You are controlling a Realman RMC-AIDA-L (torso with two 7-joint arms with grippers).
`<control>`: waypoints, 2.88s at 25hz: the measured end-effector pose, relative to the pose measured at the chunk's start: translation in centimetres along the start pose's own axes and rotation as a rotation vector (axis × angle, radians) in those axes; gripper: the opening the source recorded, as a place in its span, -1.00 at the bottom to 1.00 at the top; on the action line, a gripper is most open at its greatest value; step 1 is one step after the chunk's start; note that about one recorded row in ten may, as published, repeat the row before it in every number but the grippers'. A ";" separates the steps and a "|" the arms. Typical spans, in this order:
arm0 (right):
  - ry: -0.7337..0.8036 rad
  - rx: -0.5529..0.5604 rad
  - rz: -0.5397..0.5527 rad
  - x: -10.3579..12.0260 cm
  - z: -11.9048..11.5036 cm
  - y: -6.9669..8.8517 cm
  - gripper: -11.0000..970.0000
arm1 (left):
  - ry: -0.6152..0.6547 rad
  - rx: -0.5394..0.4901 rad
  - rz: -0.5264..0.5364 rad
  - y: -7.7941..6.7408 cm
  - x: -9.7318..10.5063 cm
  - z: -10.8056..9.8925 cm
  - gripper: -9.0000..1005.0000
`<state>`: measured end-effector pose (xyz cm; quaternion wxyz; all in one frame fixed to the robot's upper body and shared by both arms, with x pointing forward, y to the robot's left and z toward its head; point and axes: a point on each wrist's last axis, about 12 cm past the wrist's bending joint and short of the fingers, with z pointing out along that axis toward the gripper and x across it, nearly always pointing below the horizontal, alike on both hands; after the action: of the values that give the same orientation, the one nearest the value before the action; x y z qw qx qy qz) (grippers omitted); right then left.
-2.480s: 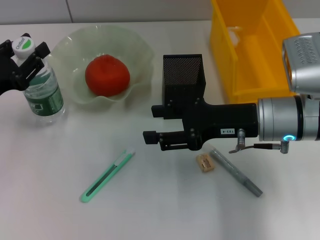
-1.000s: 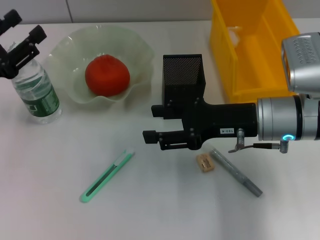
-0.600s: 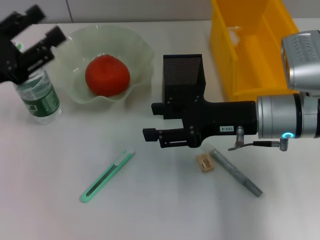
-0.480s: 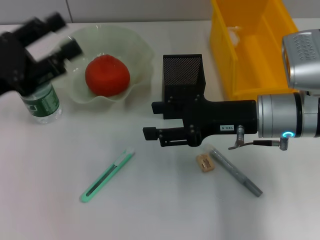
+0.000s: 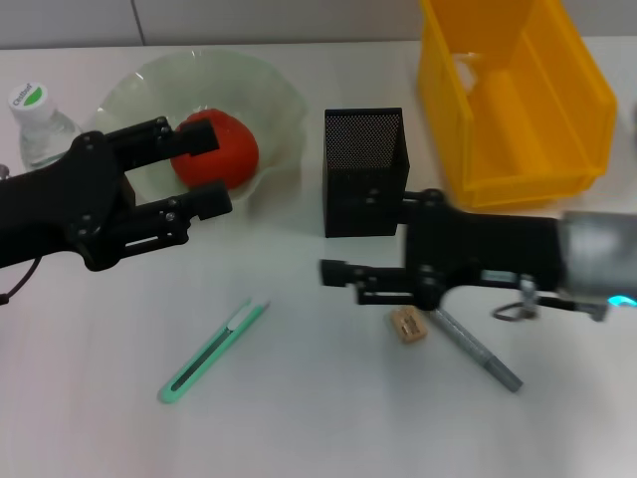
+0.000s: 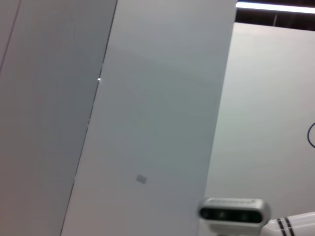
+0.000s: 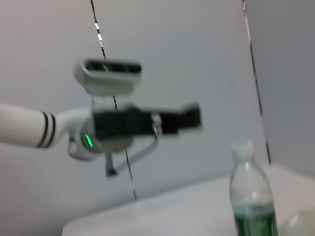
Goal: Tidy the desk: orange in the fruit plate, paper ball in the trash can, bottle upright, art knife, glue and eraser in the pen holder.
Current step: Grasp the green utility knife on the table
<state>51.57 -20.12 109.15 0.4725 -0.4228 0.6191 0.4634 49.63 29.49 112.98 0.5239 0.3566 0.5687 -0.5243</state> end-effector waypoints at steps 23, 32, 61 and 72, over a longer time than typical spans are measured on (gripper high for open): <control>-0.049 0.077 0.109 -1.0 -9.4 2.4 0.51 | 0.195 0.007 -0.017 0.4 4.8 2.4 0.58; 0.335 0.178 0.286 -7.5 -8.6 0.9 0.50 | 0.197 -0.010 -0.026 0.6 5.2 2.6 0.58; 1.200 0.386 0.472 -10.1 1.6 -4.2 0.51 | 0.219 -0.053 -0.024 1.2 5.6 2.8 0.58; 1.260 0.382 0.436 -8.4 3.6 -5.1 0.51 | 0.221 -0.061 -0.022 1.3 5.6 2.8 0.58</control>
<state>58.82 -16.98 116.00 -0.0147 -0.3868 0.9169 0.0970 50.43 26.23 107.56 0.4629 0.3899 0.6425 -0.4699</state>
